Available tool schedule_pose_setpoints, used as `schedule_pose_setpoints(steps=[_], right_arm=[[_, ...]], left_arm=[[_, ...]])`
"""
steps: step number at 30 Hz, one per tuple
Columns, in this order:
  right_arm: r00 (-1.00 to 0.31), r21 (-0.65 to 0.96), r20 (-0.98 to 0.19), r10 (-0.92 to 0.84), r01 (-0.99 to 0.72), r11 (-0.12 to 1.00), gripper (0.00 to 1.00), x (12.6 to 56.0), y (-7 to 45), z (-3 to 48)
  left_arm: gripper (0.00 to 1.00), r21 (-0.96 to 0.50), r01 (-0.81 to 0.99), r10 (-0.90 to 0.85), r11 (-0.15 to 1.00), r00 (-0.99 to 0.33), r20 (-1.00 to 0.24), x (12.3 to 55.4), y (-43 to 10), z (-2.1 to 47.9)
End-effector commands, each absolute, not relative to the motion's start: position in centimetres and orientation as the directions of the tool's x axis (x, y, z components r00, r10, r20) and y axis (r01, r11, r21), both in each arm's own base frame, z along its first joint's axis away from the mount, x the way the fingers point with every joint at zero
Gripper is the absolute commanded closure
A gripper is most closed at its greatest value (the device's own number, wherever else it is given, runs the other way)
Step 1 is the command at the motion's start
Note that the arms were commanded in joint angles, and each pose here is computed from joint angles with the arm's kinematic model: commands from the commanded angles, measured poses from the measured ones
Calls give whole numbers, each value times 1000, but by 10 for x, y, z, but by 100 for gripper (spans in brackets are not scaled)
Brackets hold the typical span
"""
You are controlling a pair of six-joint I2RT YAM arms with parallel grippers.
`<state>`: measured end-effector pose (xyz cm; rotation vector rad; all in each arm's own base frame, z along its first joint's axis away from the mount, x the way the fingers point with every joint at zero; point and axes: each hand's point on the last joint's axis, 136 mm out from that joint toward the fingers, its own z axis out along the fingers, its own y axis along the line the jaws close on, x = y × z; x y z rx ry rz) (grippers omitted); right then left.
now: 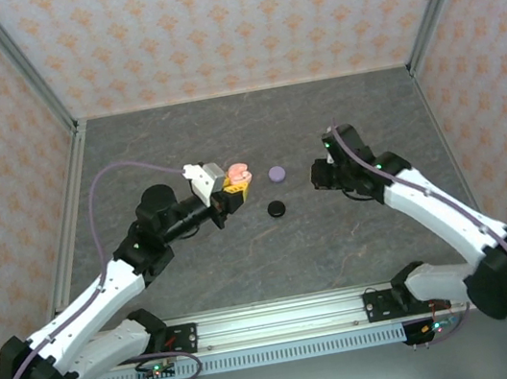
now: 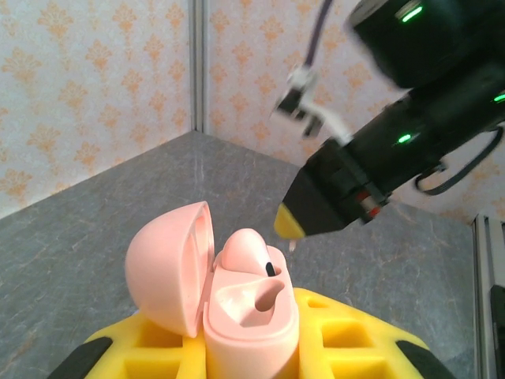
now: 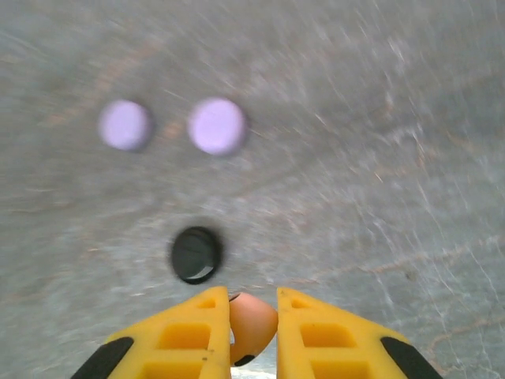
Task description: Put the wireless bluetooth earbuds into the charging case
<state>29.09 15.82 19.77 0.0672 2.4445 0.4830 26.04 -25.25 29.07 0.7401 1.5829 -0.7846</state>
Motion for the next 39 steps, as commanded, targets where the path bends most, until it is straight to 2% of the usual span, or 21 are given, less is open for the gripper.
schedule_pose_setpoints(steps=[1,7,13,20,39], right_arm=[[-691,322,-719,74,-237,917,83,280,166,253],[-530,245,-847,-42,-459,854,83,258,196,326],[-407,124,-896,-177,-613,780,83,244,234,359],[-361,51,-897,-255,-658,751,83,248,258,357],[-387,69,-872,-298,-702,709,83,247,283,333]], left_arm=[[100,-117,828,-20,548,-127,-992,263,-260,303],[100,-131,885,4,448,-148,-989,260,-281,303],[100,-134,907,21,398,-155,-988,260,-295,302],[100,-139,920,25,367,-159,-987,256,-302,302],[100,-125,932,15,340,-138,-990,253,-305,314]])
